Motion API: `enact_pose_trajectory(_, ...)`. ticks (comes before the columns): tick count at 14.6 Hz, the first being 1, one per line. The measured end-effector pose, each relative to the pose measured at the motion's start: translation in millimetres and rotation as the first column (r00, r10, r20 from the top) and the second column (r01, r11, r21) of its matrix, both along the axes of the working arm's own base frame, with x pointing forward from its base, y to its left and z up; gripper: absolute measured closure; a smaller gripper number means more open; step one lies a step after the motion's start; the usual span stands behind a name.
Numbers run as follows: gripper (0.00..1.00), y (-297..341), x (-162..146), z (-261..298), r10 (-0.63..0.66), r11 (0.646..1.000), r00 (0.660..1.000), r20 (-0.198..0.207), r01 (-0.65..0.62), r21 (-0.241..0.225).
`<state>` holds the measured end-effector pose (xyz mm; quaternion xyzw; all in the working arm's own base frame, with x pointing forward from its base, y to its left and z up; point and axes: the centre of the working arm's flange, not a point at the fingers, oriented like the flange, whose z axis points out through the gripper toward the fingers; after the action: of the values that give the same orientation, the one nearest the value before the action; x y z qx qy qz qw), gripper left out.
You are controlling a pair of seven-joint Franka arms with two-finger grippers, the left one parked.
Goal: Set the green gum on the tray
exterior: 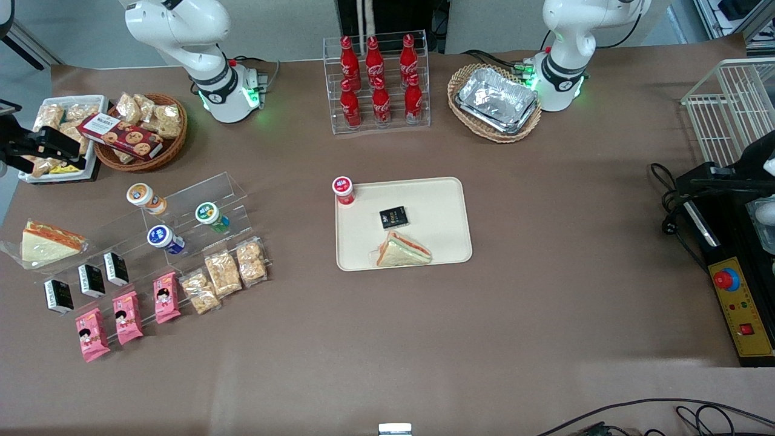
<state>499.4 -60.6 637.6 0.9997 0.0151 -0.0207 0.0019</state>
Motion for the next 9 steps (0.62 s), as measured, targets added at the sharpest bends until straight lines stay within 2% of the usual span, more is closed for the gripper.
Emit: enact_pose_trajectory(9, 0.00, 14, 0, 2, 0.020, 0.999, 1.000, 0.007, -0.020, 0.034)
